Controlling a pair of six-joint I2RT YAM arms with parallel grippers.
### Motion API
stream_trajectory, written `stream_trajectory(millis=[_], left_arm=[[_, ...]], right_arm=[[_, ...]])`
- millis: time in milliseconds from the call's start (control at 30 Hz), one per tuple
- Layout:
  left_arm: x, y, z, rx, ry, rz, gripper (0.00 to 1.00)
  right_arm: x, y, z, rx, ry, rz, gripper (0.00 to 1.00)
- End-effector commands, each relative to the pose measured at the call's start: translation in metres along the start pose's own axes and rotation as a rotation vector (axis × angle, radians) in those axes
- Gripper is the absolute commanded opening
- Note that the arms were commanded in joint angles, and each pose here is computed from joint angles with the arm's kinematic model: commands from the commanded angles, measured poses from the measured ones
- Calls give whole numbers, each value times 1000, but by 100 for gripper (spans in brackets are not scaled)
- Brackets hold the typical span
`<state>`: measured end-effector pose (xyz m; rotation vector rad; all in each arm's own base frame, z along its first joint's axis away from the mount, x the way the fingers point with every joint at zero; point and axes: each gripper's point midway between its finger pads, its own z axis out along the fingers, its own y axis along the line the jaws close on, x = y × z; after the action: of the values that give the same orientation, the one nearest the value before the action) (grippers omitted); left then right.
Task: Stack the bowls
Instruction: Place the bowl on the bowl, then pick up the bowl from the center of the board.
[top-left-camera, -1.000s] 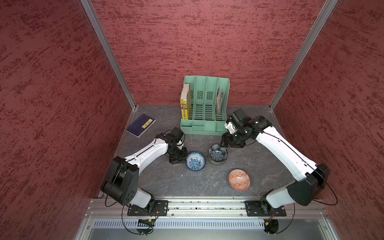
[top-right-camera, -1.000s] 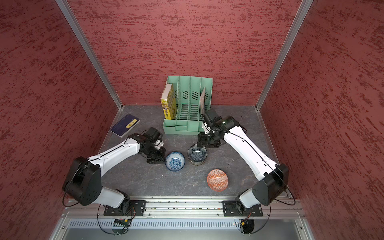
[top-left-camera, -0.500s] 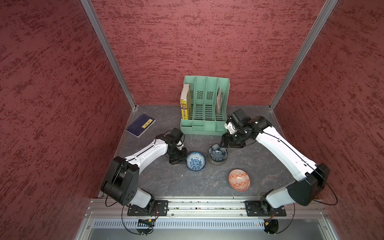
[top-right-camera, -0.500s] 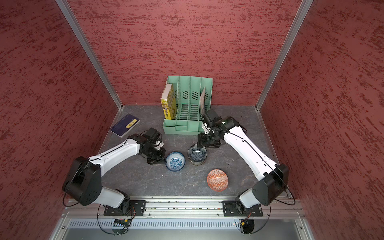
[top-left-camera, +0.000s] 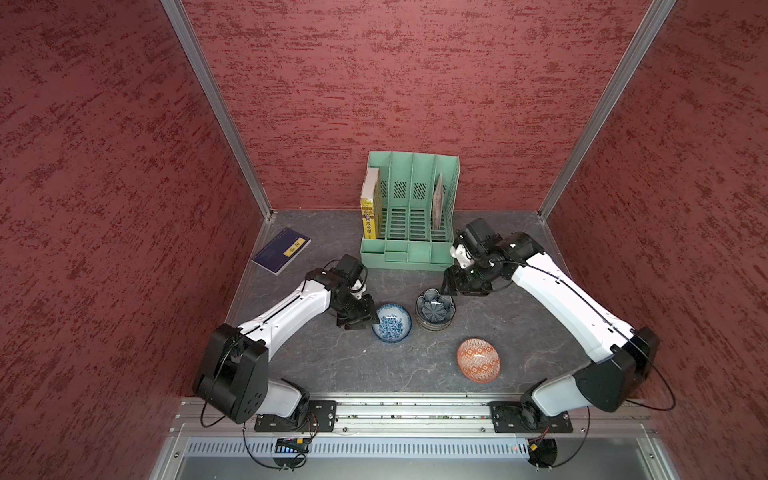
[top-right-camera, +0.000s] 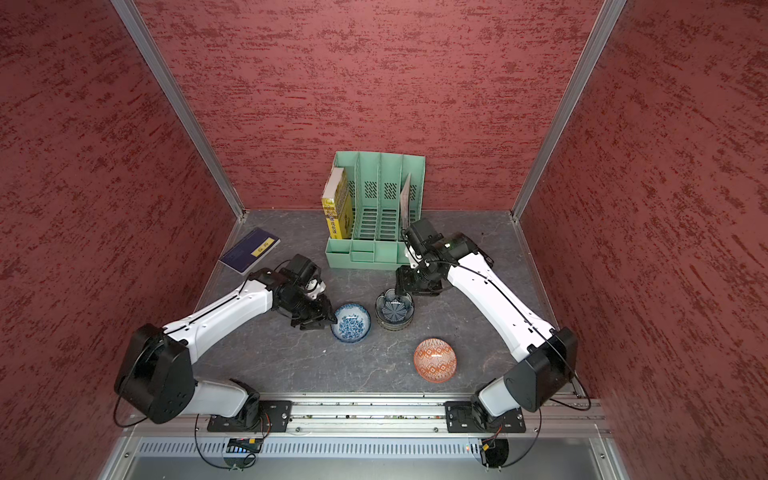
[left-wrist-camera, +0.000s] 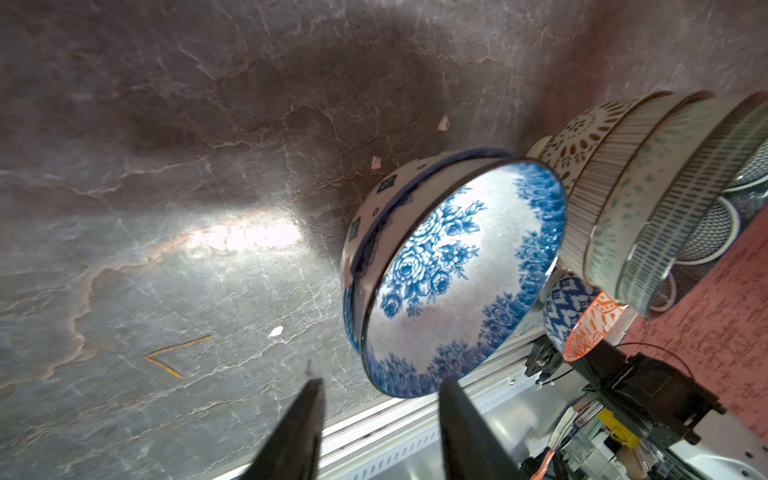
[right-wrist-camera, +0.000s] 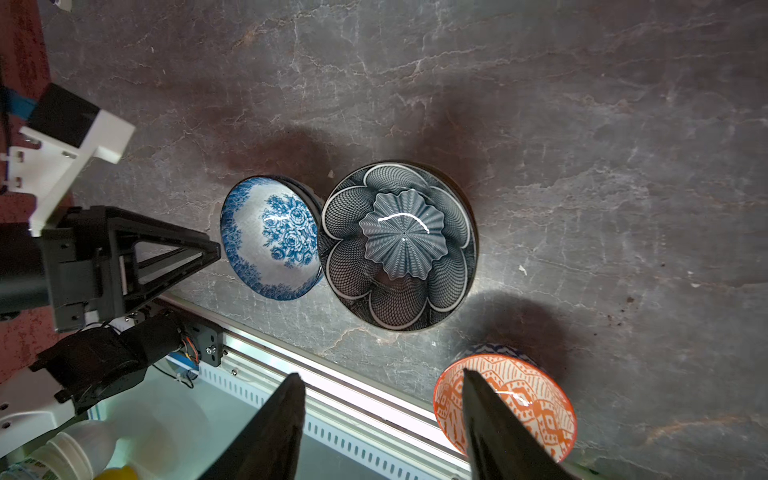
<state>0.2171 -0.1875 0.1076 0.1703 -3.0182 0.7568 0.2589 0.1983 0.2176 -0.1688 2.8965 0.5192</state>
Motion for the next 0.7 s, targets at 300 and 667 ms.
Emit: stream_trajectory(millis=[300,667], left_arm=[[6,-6,-50,16,-138,60,61],[27,-1,-46,70,-113,104,62]], right_arm=[[75,-97,-2,300,25,208,55],[150,-125,28,312,124,417,46]])
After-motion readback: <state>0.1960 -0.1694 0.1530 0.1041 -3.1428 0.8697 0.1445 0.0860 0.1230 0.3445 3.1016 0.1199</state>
